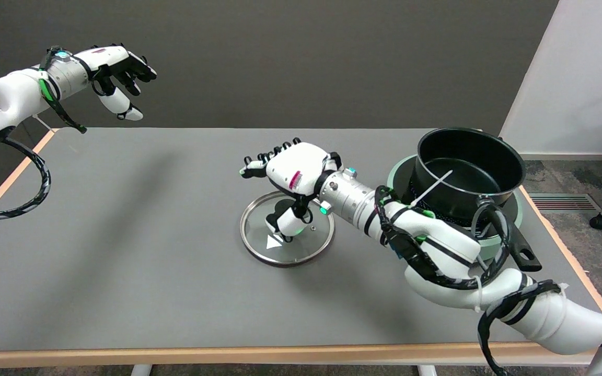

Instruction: Pick up the pot lid.

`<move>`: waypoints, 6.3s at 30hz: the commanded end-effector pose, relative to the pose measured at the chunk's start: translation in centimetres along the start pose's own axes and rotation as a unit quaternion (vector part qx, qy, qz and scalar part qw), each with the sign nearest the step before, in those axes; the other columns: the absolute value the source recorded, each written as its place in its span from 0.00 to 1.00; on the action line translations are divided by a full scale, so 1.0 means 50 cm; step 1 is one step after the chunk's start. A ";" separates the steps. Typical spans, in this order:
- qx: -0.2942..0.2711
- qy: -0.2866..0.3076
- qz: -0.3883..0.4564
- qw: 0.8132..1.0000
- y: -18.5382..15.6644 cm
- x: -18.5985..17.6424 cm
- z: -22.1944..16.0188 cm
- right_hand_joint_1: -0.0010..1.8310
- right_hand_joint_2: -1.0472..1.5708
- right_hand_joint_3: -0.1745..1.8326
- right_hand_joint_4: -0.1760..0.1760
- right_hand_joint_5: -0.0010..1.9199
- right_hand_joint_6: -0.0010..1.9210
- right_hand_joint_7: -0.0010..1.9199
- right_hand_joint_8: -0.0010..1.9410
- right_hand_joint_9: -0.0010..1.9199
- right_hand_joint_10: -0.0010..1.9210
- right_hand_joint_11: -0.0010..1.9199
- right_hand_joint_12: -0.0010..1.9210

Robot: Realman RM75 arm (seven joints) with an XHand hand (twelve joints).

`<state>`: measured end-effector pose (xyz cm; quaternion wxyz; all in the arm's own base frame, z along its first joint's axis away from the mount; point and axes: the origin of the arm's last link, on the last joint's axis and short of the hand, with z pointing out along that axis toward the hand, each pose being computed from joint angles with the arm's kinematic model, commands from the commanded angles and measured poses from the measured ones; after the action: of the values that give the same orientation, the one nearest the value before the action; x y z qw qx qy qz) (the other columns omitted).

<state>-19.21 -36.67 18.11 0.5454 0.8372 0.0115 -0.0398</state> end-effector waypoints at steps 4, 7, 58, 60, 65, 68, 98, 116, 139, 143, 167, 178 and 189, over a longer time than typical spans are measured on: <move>-0.004 -0.038 -0.016 0.999 0.004 -0.058 0.023 0.49 0.60 0.58 0.74 0.25 0.11 0.31 0.10 0.32 0.21 0.28 0.63; -0.006 -0.041 -0.016 0.999 0.008 -0.060 0.027 0.46 0.61 0.59 0.78 0.26 0.12 0.31 0.09 0.31 0.23 0.28 0.61; -0.023 -0.065 -0.036 0.997 0.090 -0.106 0.051 0.47 0.63 0.57 1.00 0.32 0.22 0.35 0.10 0.34 0.24 0.29 0.62; -0.023 -0.067 -0.038 0.997 0.091 -0.109 0.047 0.47 0.63 0.57 1.00 0.32 0.22 0.35 0.10 0.34 0.24 0.29 0.62; -0.022 -0.073 -0.039 0.996 0.094 -0.120 0.040 0.47 0.63 0.57 1.00 0.33 0.24 0.36 0.11 0.35 0.25 0.30 0.62; -0.023 -0.077 -0.038 0.996 0.095 -0.127 0.037 0.47 0.63 0.57 1.00 0.33 0.24 0.37 0.11 0.35 0.26 0.30 0.63; -0.003 -0.079 -0.012 0.997 0.064 -0.131 0.041 0.51 0.63 0.55 1.00 0.34 0.21 0.38 0.12 0.37 0.26 0.30 0.67; 0.001 -0.077 -0.009 0.997 0.056 -0.129 0.043 0.66 0.82 0.17 0.40 0.40 0.72 0.52 0.49 0.47 0.47 0.32 0.85; 0.000 -0.081 0.003 0.997 0.054 -0.134 0.044 0.50 0.82 0.24 1.00 0.38 0.72 0.49 0.35 0.45 0.50 0.29 0.93; 0.000 -0.082 0.006 0.997 0.055 -0.135 0.044 0.65 0.82 0.17 0.39 0.38 0.74 0.50 0.53 0.46 0.53 0.31 0.92; 0.000 -0.065 -0.002 0.998 0.067 -0.107 0.047 0.73 0.73 0.46 1.00 0.27 0.71 0.40 0.81 0.39 0.96 0.26 1.00; 0.016 -0.030 -0.007 0.999 0.051 -0.054 0.052 0.73 0.73 0.47 1.00 0.26 0.72 0.41 0.81 0.39 0.96 0.27 1.00; 0.015 -0.011 0.011 1.000 0.060 -0.020 0.063 0.73 0.73 0.48 1.00 0.27 0.72 0.41 0.81 0.40 0.96 0.27 0.99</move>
<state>-22.74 -40.11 19.93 0.5375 0.8395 -0.0095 -0.0786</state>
